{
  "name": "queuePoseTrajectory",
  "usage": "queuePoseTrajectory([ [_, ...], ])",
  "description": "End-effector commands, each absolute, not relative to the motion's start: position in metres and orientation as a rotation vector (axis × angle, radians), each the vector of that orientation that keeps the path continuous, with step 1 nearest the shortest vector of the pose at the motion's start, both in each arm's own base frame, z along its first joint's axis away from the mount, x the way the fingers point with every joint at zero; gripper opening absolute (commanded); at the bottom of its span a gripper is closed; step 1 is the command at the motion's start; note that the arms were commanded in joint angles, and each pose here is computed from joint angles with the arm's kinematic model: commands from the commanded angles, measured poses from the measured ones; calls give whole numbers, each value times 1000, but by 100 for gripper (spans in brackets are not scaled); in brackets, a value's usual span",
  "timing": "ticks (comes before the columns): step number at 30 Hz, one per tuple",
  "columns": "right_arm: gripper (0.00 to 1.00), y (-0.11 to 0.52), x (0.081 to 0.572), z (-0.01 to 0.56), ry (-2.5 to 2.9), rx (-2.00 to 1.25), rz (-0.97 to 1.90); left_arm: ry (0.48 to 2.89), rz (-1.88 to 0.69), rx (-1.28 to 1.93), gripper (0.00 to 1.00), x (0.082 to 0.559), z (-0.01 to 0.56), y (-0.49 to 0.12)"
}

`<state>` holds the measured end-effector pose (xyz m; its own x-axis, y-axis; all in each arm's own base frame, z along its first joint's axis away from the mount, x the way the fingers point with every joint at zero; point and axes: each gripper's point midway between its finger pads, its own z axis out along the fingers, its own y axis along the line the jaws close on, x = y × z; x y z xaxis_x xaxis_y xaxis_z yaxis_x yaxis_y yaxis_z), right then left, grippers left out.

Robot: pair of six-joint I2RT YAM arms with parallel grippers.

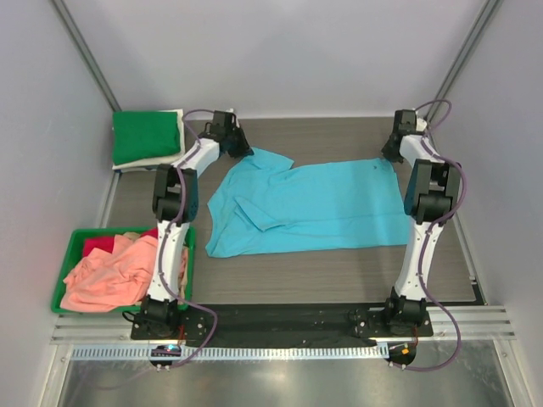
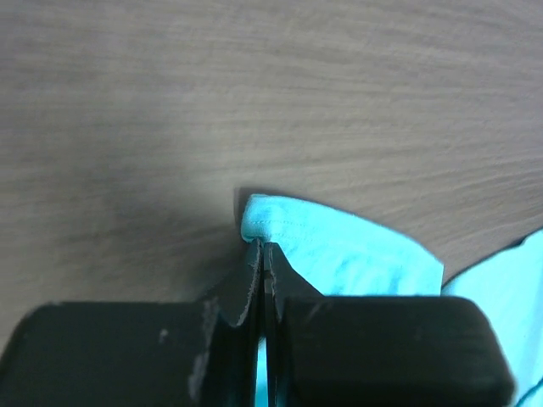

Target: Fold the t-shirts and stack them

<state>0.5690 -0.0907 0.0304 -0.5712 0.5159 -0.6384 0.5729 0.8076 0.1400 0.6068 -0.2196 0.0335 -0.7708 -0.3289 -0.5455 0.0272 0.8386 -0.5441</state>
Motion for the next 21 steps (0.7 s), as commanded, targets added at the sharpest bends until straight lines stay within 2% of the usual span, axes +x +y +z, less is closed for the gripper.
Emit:
queuePoseTrajectory([
  [1,1,-86,562,84,2236,775,-76,2298,-686,-199,0,601,91,-209],
  [7,1,-73,539,127,2171,795,13,2280,-695,-188,0,566,134,-204],
  [21,1,-51,464,154,2126,789,126,2280,-645,-111,0,469,179,-205],
])
